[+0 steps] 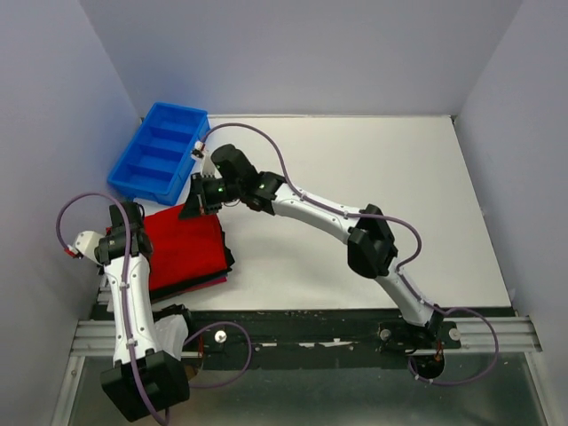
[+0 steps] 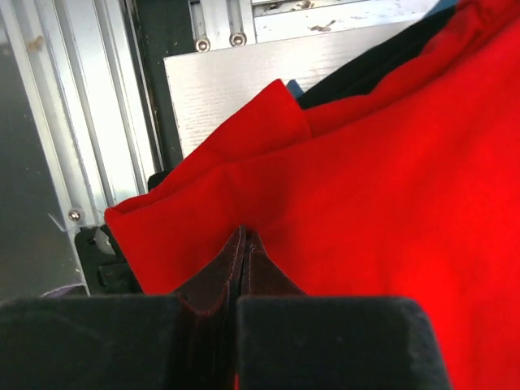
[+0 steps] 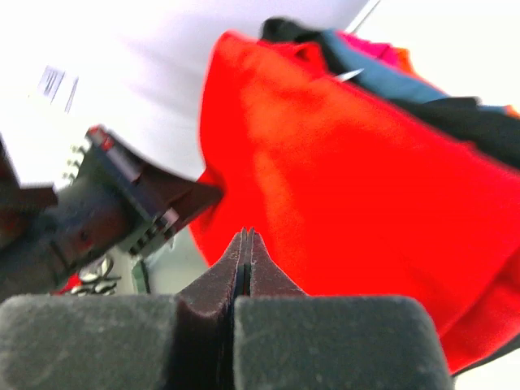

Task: Fold and stack the t-shirts
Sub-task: Smooth out wrinkles on the folded tshirt

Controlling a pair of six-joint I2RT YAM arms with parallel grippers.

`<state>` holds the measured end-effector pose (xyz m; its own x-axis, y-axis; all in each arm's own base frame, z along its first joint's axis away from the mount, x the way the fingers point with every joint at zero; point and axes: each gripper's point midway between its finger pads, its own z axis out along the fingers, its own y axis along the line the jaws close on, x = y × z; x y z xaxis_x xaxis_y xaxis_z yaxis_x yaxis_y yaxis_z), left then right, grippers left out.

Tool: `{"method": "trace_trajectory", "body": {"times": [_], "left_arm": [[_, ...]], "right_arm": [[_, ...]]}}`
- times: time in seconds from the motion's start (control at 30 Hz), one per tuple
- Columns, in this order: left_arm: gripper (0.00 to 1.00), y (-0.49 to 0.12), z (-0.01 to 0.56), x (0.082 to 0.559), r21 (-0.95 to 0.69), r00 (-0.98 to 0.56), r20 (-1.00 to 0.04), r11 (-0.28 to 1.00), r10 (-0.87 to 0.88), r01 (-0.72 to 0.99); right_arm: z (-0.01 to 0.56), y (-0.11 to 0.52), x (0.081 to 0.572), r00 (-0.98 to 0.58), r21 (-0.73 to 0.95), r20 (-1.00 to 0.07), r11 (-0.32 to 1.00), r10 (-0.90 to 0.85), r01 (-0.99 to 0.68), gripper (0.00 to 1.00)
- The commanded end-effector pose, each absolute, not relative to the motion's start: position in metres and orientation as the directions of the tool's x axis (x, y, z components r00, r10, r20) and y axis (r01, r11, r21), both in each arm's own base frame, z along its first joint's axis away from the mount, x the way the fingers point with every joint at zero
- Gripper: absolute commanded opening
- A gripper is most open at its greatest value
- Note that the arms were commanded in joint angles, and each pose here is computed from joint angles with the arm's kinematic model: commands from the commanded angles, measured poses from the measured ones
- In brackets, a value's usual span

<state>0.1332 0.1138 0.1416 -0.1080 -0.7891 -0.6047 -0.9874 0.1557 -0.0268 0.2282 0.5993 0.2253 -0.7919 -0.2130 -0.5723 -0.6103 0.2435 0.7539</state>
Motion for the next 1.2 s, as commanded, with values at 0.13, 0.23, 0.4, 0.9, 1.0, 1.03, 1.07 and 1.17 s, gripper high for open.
{"method": "trace_trajectory", "body": {"times": [0.13, 0.23, 0.4, 0.9, 1.0, 1.03, 1.07, 1.17], "left_arm": [[0.0, 0.125, 0.111, 0.127, 0.07, -0.019, -0.594, -0.029, -0.804, -0.997], [0.0, 0.133, 0.123, 0.128, 0.118, -0.038, -0.616, -0.044, -0.787, -0.992], [0.0, 0.141, 0.167, 0.137, 0.002, -0.006, -0.677, 0.007, -0.736, -1.0], [0.0, 0.16, 0.191, 0.212, -0.117, -0.055, -0.721, 0.2, -0.691, -0.973], [0.0, 0.167, 0.183, 0.221, -0.1, -0.057, -0.721, 0.185, -0.691, -0.978], [0.0, 0.17, 0.182, 0.223, -0.089, -0.055, -0.722, 0.171, -0.69, -0.981], [0.0, 0.172, 0.18, 0.223, -0.078, -0.055, -0.723, 0.16, -0.688, -0.984], [0.0, 0.177, 0.172, 0.228, -0.051, -0.064, -0.718, 0.144, -0.693, -0.988]], "right_arm": [[0.137, 0.606, 0.291, -0.909, 0.795, -0.405, 0.455, -0.096, -0.402, 0.01], [0.115, 0.601, 0.292, -0.921, 0.784, -0.377, 0.495, -0.099, -0.374, 0.01], [0.134, 0.593, 0.285, -0.894, 0.784, -0.42, 0.435, -0.154, -0.443, 0.01], [0.173, 0.537, 0.19, -0.818, 0.792, -0.477, 0.245, -0.323, -0.559, 0.01], [0.156, 0.537, 0.168, -0.813, 0.799, -0.449, 0.242, -0.37, -0.551, 0.01], [0.149, 0.538, 0.162, -0.81, 0.798, -0.442, 0.244, -0.386, -0.552, 0.01], [0.143, 0.538, 0.158, -0.809, 0.797, -0.433, 0.249, -0.397, -0.55, 0.01], [0.114, 0.534, 0.157, -0.831, 0.791, -0.374, 0.327, -0.411, -0.518, 0.01]]}}
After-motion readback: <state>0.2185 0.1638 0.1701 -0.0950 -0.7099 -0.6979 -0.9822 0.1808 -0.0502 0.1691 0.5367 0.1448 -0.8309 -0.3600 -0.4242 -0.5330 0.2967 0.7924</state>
